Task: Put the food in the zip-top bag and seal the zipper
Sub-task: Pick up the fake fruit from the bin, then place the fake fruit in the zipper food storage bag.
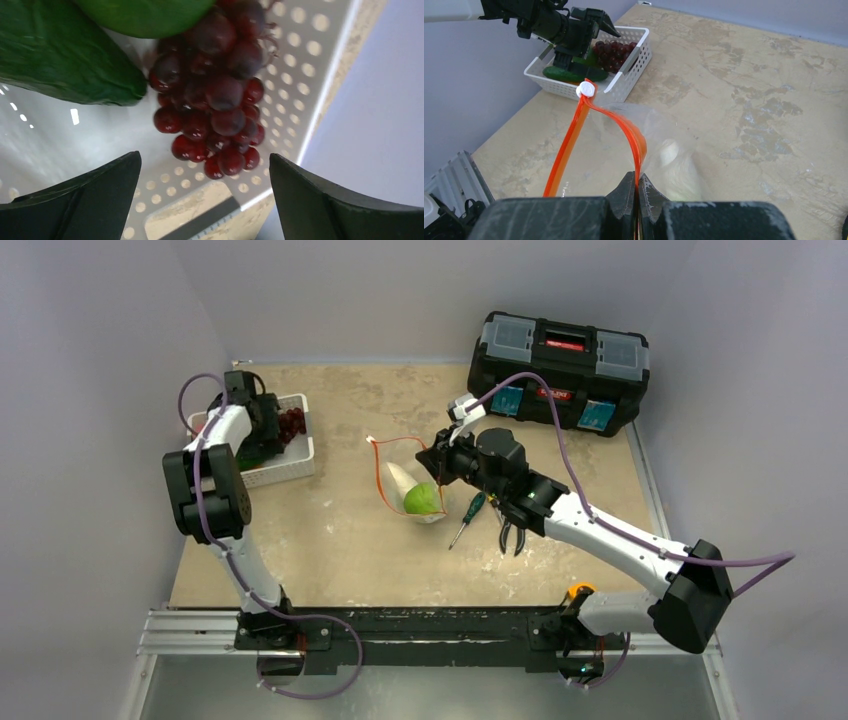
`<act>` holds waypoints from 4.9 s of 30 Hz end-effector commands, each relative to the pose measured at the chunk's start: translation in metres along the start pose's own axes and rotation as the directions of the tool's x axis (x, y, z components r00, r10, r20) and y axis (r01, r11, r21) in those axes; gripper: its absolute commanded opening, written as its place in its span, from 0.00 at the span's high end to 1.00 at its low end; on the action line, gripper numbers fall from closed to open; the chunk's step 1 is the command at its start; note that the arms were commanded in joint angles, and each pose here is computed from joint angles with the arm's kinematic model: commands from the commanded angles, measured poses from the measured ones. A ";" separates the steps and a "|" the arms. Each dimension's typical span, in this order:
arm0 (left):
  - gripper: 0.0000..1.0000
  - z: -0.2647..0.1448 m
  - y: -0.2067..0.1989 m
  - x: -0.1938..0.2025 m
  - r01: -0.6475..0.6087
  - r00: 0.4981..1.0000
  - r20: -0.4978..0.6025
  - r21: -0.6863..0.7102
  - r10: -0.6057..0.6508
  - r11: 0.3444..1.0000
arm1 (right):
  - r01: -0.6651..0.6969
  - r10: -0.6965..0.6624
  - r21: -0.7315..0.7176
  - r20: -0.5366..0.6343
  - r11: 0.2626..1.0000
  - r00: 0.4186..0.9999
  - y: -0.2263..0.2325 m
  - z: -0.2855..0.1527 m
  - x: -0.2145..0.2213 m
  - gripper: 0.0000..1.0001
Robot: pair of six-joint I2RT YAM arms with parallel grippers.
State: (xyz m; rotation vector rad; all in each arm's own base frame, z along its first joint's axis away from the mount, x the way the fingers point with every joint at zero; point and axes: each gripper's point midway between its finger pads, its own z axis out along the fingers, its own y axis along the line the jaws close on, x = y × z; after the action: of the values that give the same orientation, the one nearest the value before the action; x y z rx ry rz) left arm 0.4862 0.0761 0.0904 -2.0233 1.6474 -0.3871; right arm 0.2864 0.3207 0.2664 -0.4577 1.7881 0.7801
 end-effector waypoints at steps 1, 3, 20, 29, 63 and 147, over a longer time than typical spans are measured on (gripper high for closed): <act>0.02 0.006 0.005 -0.003 0.066 0.997 0.036 -0.040 -0.065 0.997 | 0.009 -0.007 -0.031 0.070 0.999 0.998 0.009 -0.003 -0.027 1.00; 0.04 0.009 0.006 -0.004 0.060 0.997 0.052 -0.037 -0.058 0.998 | 0.007 -0.005 -0.030 0.070 1.000 0.998 0.009 -0.004 -0.027 1.00; 0.85 0.031 -0.035 0.001 0.085 0.996 0.009 0.299 -0.091 0.951 | -0.016 0.019 -0.044 0.078 0.999 0.997 0.012 -0.012 -0.032 1.00; 1.00 -0.047 -0.025 -0.008 -0.060 0.997 0.068 0.413 0.035 0.909 | -0.030 0.035 -0.059 0.085 0.998 0.996 0.015 -0.016 -0.033 1.00; 1.00 -0.457 0.119 0.138 -0.320 0.276 0.644 0.762 0.714 -0.564 | -0.208 0.212 -0.246 -0.012 0.947 0.977 0.059 0.011 -0.034 1.00; 0.64 -0.348 0.124 0.161 -0.487 0.103 0.894 0.428 0.436 -0.762 | -0.597 0.483 -0.537 -0.354 0.596 0.801 0.041 0.012 -0.055 1.00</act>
State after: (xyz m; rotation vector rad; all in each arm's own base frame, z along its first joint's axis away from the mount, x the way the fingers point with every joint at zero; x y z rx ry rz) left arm 0.2351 -0.1691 0.2640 0.7588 1.3884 -0.6004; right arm 0.2982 0.3598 0.2900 -0.3188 1.9492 1.8487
